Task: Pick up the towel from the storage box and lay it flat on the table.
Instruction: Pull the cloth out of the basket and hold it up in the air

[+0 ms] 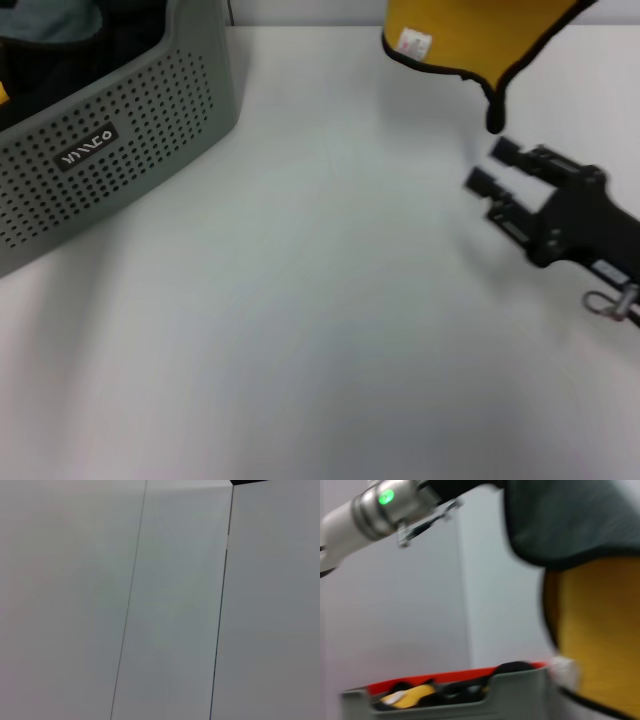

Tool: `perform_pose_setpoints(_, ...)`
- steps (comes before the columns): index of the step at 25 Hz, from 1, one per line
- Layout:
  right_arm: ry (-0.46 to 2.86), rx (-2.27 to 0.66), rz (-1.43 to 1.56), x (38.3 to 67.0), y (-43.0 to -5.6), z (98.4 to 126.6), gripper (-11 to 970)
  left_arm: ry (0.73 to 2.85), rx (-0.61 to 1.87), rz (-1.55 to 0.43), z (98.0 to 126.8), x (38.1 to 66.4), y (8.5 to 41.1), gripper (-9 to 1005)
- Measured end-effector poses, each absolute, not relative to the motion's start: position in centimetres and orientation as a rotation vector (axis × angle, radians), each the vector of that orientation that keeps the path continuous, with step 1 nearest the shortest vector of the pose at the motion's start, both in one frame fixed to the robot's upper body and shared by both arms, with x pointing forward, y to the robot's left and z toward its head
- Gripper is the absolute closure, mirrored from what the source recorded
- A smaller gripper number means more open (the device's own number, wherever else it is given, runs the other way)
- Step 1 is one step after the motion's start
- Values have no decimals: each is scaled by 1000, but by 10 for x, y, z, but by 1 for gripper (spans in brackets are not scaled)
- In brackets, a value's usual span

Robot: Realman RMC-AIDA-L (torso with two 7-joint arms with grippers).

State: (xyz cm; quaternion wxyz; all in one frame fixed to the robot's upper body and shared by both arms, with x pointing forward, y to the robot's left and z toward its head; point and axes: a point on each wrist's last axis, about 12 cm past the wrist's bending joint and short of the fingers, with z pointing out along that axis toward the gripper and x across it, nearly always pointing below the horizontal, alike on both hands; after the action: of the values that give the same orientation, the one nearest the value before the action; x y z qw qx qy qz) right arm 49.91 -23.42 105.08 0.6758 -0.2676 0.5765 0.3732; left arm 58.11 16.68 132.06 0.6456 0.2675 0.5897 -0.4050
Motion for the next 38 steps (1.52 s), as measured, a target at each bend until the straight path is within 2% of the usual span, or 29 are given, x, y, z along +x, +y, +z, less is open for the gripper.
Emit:
perform_pose_setpoints(9, 1271, -459, 731, 497, -258, 1053, 533, 1349, 605, -919, 1319, 581, 170, 970)
perform_pose_setpoints(21, 1318, -507, 703, 549, -249, 1072, 534, 1346, 605, -930, 1319, 580, 169, 967)
perform_pose_setpoints(29, 1354, -586, 714, 563, -231, 1074, 535, 1334, 608, -934, 1320, 579, 169, 965)
perform_pose_setpoints(38, 1362, -606, 720, 565, -224, 1074, 678, 1335, 607, -934, 1318, 579, 170, 963)
